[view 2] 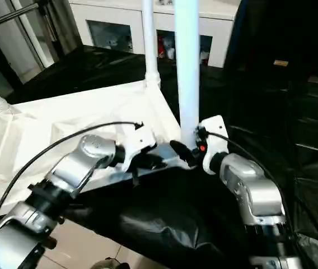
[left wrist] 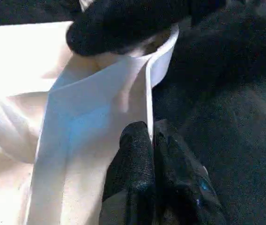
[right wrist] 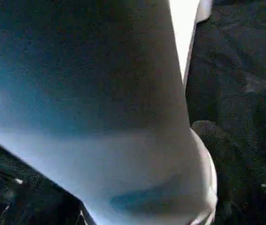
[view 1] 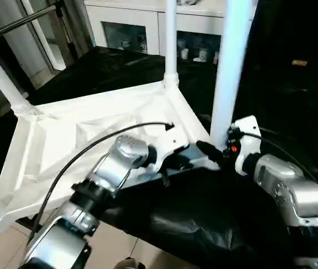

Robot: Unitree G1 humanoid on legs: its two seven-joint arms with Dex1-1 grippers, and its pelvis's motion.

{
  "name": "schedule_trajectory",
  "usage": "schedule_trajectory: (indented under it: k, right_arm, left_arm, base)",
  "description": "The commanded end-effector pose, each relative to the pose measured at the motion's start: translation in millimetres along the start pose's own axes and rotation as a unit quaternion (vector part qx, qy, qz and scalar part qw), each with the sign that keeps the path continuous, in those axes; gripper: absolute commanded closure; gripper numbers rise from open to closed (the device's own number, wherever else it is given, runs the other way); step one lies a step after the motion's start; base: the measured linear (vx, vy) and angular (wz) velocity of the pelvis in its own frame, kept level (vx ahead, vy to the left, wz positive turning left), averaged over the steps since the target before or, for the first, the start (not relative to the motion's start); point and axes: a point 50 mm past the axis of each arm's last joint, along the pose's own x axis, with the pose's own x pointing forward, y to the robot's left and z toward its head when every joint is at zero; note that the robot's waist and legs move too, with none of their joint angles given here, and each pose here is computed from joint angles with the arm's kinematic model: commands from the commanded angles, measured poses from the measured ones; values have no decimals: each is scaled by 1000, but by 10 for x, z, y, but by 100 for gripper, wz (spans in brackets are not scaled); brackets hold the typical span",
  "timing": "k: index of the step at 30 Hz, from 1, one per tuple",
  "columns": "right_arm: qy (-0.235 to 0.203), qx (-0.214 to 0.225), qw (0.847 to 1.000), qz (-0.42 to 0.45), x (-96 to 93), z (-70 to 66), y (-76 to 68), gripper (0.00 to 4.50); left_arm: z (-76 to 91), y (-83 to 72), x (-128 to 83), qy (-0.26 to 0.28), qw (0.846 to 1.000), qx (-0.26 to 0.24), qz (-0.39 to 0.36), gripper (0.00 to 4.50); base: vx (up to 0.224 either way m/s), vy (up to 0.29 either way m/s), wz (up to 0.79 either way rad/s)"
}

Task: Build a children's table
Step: Insert table leg to table base

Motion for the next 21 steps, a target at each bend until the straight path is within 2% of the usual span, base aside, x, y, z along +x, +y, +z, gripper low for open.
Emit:
schedule_trajectory:
  k: [1, 5, 6, 8, 11, 17, 21]
  right_arm:
    - [4, 8, 1000, 22, -11, -81, 21, 138]
    - [9, 8, 999, 41, -24, -164, 30, 139]
    - [13, 13, 999, 48, -37, -237, 11, 139]
    - [11, 16, 999, 51, -41, -271, -5, 139]
    - [-1, 32, 998, 62, -31, -296, 2, 140]
    - [5, 37, 997, 64, -20, -378, -6, 140]
    - [-9, 44, 997, 66, -28, -327, -7, 140]
  left_arm:
    - [243, -23, -62, -45, 997, 53, -20, 450]
    - [211, -25, -79, -47, 997, 61, -27, 450]
    - [192, -40, -80, -52, 995, 81, -37, 450]
    - [183, -42, -77, -57, 995, 74, -38, 450]
    - [152, -71, -68, -61, 994, 79, -49, 450]
    - [99, -93, -38, -52, 993, 88, -57, 450]
    - [75, -80, -33, -46, 992, 104, -58, 450]
  base:
    - [0, 0, 0]
    - [0, 0, 0]
    - [0, 0, 0]
    - [0, 0, 0]
    - [0, 0, 0]
    - [0, 0, 0]
    - [0, 0, 0]
